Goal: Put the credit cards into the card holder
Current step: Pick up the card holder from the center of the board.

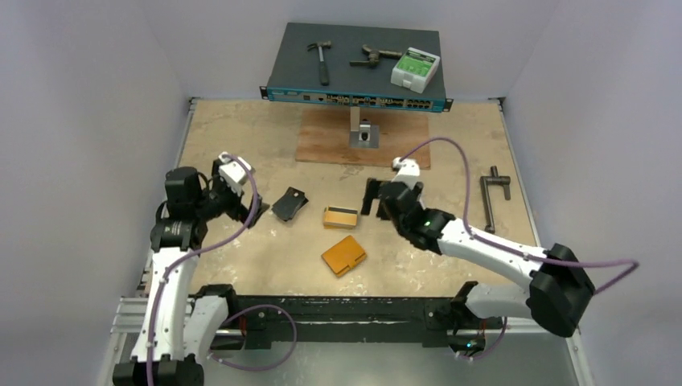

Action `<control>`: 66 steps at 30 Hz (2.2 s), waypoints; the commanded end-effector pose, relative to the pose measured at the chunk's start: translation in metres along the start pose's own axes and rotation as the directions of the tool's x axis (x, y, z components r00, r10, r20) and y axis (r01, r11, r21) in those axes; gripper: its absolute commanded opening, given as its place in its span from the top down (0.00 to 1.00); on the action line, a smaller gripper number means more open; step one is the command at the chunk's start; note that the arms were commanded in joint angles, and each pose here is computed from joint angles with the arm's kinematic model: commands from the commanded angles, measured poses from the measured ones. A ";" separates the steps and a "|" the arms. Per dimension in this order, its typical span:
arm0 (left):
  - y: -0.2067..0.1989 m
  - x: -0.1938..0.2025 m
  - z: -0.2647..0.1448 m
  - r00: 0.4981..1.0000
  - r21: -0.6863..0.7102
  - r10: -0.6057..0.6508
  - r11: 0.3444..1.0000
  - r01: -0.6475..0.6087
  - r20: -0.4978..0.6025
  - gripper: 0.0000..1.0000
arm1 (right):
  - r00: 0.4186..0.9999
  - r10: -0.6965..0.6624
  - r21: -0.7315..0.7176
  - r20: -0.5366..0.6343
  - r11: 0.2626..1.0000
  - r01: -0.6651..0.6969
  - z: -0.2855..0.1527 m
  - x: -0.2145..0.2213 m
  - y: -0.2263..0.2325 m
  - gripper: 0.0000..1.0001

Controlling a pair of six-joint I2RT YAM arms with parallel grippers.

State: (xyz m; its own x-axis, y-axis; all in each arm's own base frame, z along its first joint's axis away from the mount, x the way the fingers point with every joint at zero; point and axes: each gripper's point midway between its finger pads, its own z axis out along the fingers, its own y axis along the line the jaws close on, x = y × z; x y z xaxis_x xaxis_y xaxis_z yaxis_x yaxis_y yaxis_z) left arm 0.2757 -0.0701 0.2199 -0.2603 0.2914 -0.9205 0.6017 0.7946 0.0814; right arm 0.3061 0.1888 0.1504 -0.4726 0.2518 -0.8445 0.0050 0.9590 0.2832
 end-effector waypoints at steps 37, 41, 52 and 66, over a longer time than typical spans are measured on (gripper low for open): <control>-0.179 0.112 -0.014 0.152 0.111 0.651 0.103 -0.988 0.744 0.00 | 0.795 -0.091 -0.368 -0.599 0.914 -0.172 -0.048 0.213 0.053 0.68; -0.188 0.123 -0.009 0.128 0.133 0.615 0.038 -0.990 0.778 0.00 | 0.778 -0.097 -0.379 -0.621 0.906 -0.189 -0.047 0.216 0.058 0.92; -0.208 0.140 0.018 0.062 0.133 0.531 -0.096 -0.987 0.845 0.00 | 0.784 -0.061 -0.491 -0.618 0.809 -0.324 -0.064 0.162 0.100 1.00; -0.204 0.100 0.030 0.229 0.205 0.557 0.106 -0.973 0.799 0.00 | 0.847 -0.118 -0.605 -0.519 0.750 -0.266 -0.074 0.118 0.112 1.00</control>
State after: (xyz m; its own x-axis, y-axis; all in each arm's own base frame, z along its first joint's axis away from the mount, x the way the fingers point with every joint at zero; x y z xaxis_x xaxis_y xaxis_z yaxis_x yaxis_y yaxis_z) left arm 0.1328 -0.2126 0.0537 0.9252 0.0209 -0.3788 0.3581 -0.3780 0.8537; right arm 0.1733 0.3094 0.0703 -0.9313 0.0538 -0.3603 -0.2510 0.6221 0.7416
